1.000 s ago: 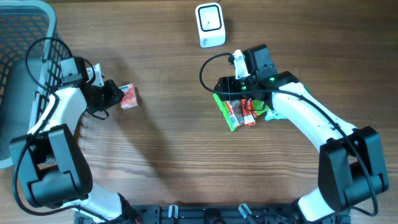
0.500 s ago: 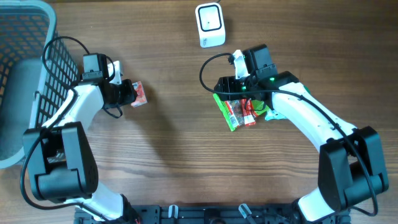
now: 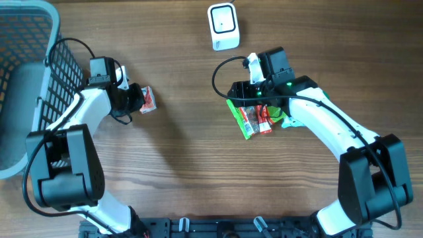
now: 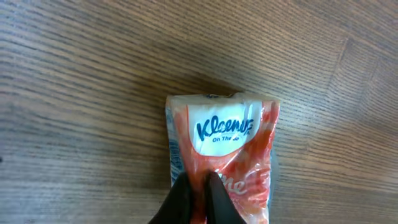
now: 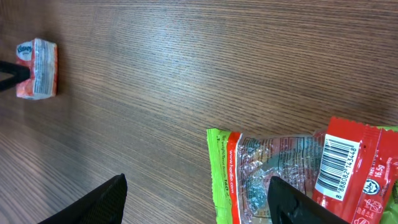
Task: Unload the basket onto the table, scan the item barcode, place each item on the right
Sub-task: 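Carry the tissue pack rightward toward the centre with the left gripper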
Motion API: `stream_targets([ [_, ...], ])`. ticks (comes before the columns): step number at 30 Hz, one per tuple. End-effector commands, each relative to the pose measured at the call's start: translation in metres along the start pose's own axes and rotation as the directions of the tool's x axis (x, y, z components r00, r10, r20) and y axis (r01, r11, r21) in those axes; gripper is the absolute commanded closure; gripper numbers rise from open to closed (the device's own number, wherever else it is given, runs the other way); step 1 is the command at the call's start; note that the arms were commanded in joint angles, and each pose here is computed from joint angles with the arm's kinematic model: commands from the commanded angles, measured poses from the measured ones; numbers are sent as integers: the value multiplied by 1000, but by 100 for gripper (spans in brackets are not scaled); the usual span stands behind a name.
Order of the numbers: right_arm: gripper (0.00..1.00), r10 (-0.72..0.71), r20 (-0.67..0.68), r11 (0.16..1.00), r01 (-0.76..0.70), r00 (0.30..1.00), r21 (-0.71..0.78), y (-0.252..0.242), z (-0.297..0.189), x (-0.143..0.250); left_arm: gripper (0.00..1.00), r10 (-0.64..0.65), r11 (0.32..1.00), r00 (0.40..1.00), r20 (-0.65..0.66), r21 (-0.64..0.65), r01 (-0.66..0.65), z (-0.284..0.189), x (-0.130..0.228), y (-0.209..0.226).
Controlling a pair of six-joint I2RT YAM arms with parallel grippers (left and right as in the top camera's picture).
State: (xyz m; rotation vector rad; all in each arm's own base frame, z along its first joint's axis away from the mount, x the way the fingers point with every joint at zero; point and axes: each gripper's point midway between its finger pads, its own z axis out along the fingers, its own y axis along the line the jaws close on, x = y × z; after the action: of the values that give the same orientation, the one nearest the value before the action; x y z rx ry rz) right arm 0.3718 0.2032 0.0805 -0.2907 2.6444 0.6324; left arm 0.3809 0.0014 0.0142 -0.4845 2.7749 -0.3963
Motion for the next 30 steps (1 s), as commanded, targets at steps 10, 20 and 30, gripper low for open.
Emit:
stream_targets([
  [10, 27, 74, 3, 991, -74, 997, 109, -36, -1, 2, 96, 508, 737, 852, 123, -574, -356, -65, 18, -76],
  [20, 27, 189, 21, 982, -189, 982, 12, -72, -22, -8, 96, 718, 374, 696, -33, -824, -426, -44, 39, -86],
  [30, 27, 222, 45, 975, -222, 974, 2, -93, -32, -12, 96, 674, 442, 737, -56, -768, -463, -13, 55, -82],
])
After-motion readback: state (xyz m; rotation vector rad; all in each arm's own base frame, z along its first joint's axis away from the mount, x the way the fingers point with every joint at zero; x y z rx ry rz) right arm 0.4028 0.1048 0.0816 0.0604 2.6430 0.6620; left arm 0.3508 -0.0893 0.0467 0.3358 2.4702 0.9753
